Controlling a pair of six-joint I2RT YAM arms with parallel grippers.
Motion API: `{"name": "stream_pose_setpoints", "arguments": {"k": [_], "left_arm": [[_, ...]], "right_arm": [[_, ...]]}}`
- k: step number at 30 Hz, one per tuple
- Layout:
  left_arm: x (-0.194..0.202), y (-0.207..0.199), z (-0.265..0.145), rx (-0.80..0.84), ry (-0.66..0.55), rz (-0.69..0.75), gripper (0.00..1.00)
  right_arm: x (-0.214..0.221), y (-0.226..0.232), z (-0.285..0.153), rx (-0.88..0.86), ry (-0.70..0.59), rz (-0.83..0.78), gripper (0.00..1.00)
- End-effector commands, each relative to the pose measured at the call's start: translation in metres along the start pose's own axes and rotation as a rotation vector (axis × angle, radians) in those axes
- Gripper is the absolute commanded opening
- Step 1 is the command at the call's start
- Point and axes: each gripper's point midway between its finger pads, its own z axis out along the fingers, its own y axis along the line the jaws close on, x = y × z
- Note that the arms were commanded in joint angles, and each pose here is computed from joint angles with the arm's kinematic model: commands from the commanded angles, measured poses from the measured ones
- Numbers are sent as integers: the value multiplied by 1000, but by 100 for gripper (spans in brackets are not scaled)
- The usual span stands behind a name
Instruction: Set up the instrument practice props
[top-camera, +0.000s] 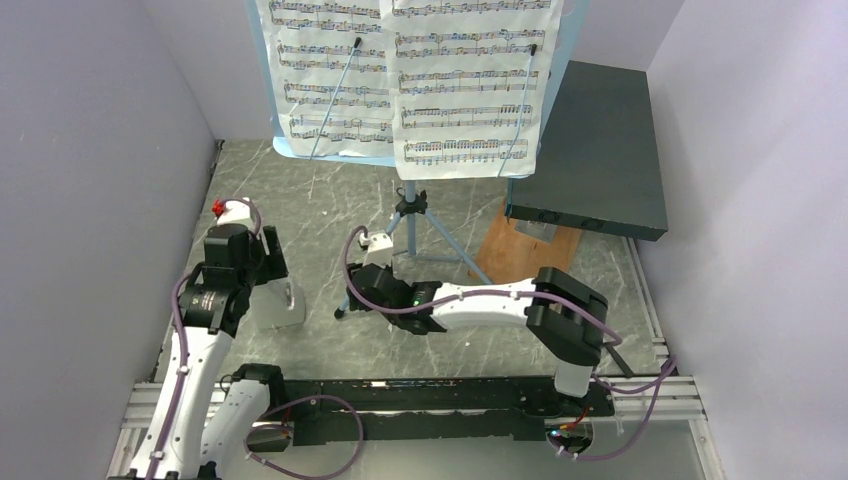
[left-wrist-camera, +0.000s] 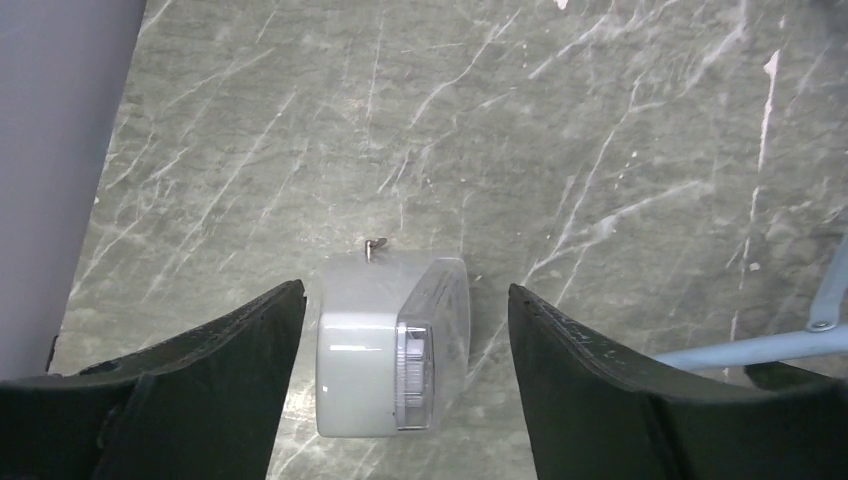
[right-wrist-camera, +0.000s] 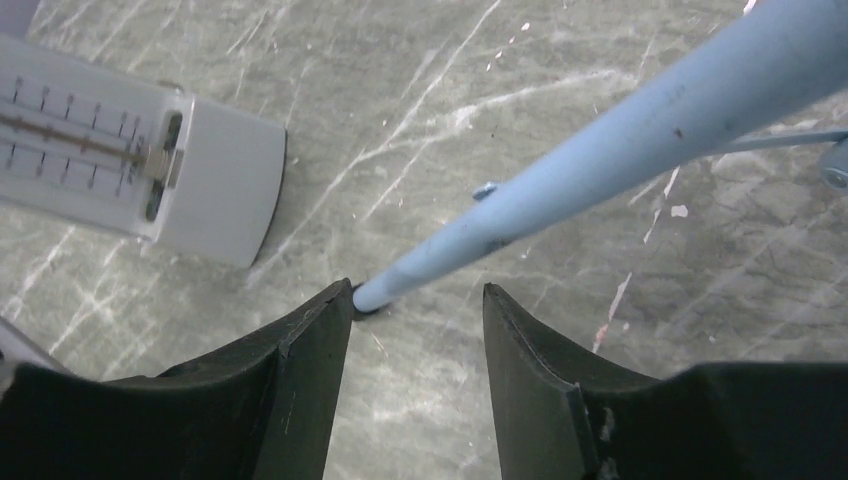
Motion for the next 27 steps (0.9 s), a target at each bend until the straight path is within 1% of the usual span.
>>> {"name": "stream_pose_setpoints", "arguments": {"k": [1,4,7,10,12,16,17,19,27], "left_arm": [[-13,-7,-6,47,-62,-13,86],[-18,-2,-10,25,-91,-19,94],[-23,4,-15,-1,-128,-29,96],[-28,7,-21,-11,-163,-36,96],[-31,7,-26,-3,-191,-42,96],[-35,6,-32,14,-222,-46,96],[-35,7,-34,15,-229,-48,96],[-37,7,-36,14,-240,-50,95],[-37,7,-37,17,-239,-50,95]], "right_arm": [[-33,11,10,44,-124,123,52],[-29,4,21,102,-136,151,50],[-29,0,27,140,-158,163,46],[-33,1,34,147,-182,167,42],[-35,4,39,146,-188,171,37],[-36,8,51,151,-202,162,35],[-38,8,54,146,-208,161,33],[-41,10,59,133,-226,150,30],[-54,13,79,136,-278,154,25]]}}
